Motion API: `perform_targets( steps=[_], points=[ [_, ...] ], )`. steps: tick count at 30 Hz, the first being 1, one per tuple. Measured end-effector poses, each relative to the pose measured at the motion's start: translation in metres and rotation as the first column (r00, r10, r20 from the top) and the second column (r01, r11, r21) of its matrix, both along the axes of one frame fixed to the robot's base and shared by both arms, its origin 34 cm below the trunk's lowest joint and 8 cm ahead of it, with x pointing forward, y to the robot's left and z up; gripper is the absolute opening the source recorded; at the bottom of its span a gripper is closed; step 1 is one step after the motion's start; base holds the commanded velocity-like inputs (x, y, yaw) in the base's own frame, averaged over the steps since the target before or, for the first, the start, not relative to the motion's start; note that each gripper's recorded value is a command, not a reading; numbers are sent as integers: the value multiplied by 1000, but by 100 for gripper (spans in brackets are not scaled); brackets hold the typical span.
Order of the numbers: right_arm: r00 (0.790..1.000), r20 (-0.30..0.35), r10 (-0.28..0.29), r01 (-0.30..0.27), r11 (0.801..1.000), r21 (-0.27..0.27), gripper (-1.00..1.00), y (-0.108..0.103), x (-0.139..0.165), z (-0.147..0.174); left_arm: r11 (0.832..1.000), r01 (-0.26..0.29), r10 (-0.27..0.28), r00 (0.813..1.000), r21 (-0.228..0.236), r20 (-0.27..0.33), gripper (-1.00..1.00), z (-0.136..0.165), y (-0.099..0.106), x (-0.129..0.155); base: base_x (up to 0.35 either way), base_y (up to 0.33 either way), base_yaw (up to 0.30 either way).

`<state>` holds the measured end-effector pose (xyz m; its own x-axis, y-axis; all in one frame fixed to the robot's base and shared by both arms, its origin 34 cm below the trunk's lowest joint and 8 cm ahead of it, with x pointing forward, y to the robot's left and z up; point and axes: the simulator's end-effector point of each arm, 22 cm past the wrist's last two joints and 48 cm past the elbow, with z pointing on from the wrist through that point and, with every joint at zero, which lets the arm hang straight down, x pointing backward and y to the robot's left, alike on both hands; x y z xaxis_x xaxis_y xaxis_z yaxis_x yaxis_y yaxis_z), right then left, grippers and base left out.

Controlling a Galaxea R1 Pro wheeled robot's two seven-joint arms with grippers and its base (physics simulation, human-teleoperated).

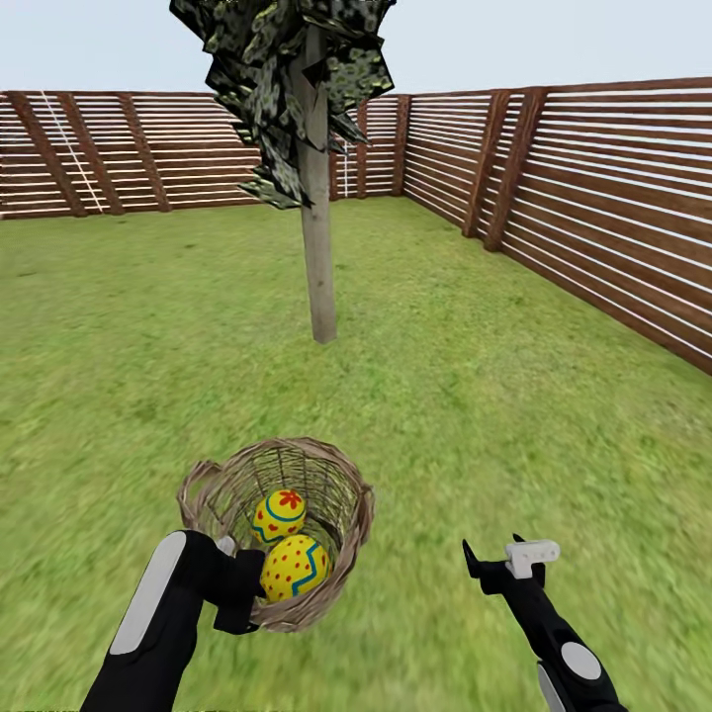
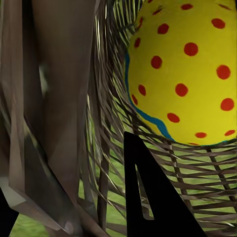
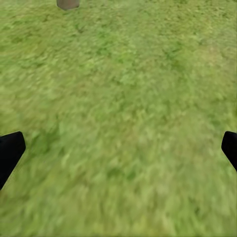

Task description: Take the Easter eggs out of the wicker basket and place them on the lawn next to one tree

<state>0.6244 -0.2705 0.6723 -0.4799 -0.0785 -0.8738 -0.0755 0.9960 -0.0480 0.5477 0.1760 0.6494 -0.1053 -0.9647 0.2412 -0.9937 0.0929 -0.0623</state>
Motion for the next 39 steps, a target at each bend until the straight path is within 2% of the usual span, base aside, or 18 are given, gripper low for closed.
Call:
perform_targets(
  steps=[21,29,39],
  points=[
    [1000,20,-2,2,1000,0,100,-1,3,43,1000,0,0,1000,0,11,-100,40,0,2,0,0,1],
    [999,32,-1,1,1000,0,100,0,5,61,1000,9,-8,999,14,-37,-100,56,3,-9,0,0,0],
    [999,47,-2,2,1000,0,100,-1,6,84,1000,12,-11,999,16,-35,-100,75,4,-11,0,0,0]
  ],
)
